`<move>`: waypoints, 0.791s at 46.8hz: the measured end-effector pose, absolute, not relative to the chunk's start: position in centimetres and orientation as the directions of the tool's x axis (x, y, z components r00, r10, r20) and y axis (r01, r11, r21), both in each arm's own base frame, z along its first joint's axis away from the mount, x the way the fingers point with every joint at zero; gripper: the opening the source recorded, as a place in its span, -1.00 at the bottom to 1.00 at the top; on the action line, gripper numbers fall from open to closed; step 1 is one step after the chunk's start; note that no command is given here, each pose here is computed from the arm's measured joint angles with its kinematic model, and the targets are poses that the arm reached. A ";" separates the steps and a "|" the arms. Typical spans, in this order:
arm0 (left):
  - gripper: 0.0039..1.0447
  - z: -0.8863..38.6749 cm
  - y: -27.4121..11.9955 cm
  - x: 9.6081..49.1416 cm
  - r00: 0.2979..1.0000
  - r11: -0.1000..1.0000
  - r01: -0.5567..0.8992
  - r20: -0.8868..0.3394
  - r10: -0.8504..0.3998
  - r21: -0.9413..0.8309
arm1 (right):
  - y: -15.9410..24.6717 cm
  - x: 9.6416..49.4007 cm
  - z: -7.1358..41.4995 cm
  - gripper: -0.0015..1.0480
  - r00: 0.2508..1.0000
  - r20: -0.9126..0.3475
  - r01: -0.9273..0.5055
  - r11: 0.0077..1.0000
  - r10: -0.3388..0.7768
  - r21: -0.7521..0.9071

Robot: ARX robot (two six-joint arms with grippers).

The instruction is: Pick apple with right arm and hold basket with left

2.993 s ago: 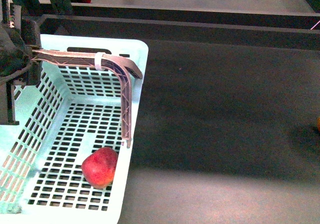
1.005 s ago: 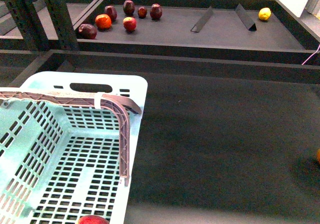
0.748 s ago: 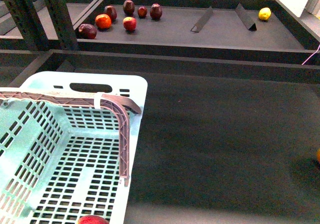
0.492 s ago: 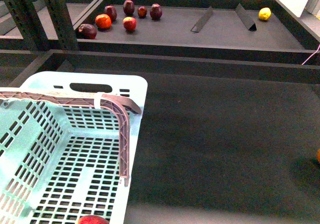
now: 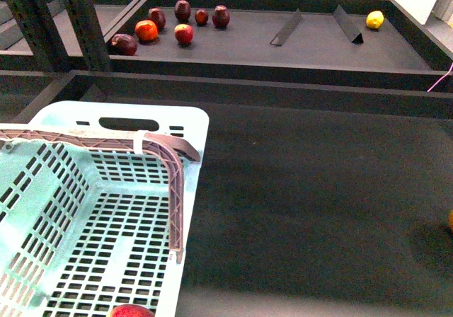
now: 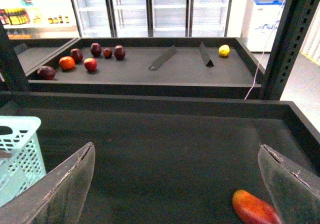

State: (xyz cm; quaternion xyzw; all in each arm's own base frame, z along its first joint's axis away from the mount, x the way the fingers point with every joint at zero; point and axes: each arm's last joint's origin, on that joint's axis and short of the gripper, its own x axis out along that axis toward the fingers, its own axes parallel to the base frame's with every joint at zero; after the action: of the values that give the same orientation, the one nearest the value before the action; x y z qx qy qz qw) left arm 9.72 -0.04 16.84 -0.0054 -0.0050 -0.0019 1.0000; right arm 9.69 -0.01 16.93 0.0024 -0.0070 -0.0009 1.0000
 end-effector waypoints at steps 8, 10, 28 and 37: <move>-0.94 16.8 0.0 9.7 1.000 1.000 0.004 0.010 -0.004 -0.011 | 0.0 9.7 16.9 0.83 1.000 0.014 0.002 1.000 -0.002 0.005; -0.94 16.8 0.0 9.7 1.000 1.000 0.004 0.010 -0.004 -0.011 | 0.0 9.7 16.9 0.83 1.000 0.014 0.002 1.000 -0.002 0.005; -0.62 16.8 0.0 9.7 1.000 1.000 0.004 0.010 -0.004 -0.011 | 0.0 9.7 16.9 0.83 1.000 0.014 0.002 1.000 -0.002 0.005; 0.08 16.8 0.0 9.7 1.000 1.000 0.004 0.010 -0.004 -0.011 | 0.0 9.7 16.9 0.83 1.000 0.014 0.002 1.000 -0.002 0.005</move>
State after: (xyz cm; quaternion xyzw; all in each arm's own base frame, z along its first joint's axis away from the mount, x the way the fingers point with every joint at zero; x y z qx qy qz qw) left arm 9.71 -0.04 16.84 -0.0054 -0.0052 -0.0019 1.0000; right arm 9.69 -0.01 16.93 0.0024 -0.0070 -0.0009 1.0000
